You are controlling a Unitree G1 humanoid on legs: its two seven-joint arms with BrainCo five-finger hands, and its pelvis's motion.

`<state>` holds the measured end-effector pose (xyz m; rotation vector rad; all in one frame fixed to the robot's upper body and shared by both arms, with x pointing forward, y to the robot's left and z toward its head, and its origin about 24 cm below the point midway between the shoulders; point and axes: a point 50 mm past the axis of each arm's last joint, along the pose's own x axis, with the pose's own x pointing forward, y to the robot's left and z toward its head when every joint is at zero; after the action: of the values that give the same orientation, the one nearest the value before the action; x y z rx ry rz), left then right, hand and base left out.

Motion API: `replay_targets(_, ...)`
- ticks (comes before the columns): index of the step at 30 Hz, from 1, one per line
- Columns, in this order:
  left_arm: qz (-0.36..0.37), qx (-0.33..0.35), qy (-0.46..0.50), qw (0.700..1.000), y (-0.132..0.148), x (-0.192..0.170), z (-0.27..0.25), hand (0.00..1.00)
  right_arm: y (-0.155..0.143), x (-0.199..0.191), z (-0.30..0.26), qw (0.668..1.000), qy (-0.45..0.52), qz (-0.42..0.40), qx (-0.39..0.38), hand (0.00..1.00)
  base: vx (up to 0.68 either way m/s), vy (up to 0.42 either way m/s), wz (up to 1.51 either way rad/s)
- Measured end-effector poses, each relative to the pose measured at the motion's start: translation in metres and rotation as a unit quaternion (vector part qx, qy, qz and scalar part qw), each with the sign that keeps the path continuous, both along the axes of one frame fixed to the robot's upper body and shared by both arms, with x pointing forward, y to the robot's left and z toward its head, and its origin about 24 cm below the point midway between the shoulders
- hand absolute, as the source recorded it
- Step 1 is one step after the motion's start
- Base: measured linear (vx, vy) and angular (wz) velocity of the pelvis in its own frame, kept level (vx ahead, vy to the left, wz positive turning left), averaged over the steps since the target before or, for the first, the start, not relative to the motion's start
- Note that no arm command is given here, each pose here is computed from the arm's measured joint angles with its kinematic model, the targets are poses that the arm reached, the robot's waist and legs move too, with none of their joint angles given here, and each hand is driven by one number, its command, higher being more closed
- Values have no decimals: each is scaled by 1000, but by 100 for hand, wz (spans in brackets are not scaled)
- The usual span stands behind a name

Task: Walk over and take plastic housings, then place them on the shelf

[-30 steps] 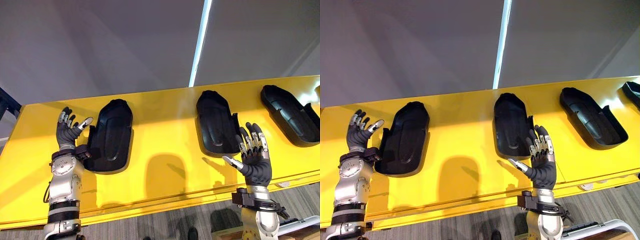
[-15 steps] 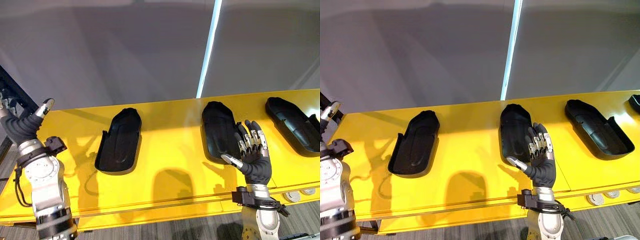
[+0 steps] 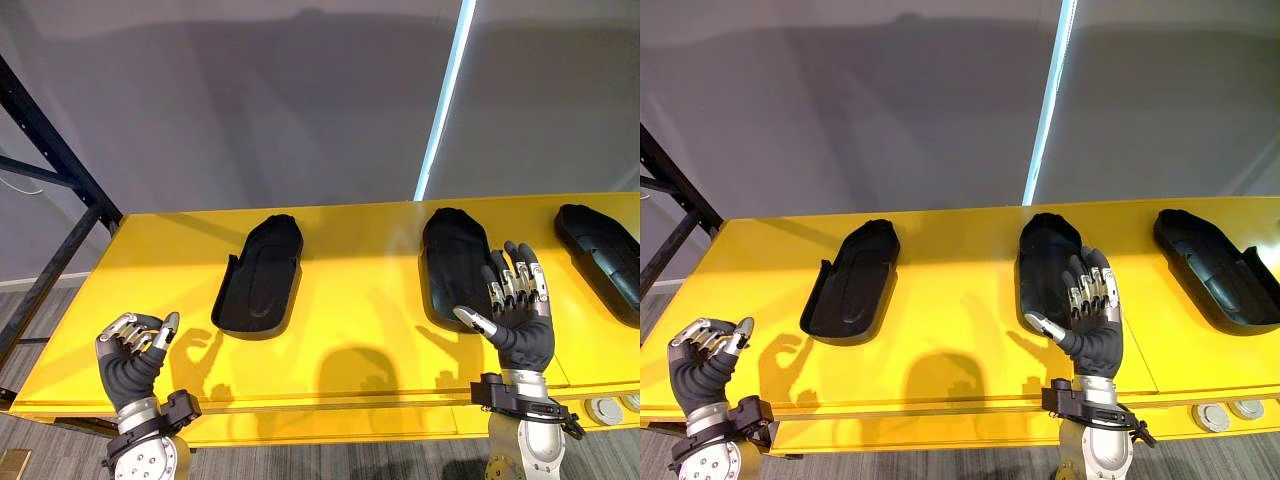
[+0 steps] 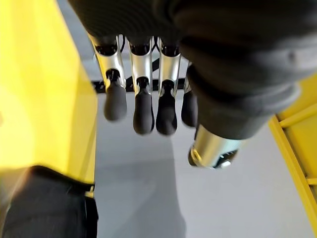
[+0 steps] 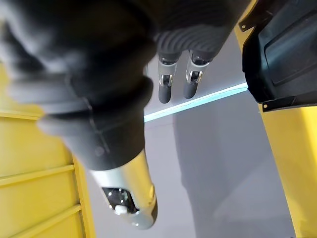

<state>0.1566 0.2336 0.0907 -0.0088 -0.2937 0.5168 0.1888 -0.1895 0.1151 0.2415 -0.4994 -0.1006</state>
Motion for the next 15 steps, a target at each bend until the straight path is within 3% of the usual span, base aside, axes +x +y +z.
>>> replay_targets(15, -227, -103, -27, 968, -37, 17, -10, 100, 7, 4, 3, 1000, -10, 24, -2, 0, -1, -2, -2)
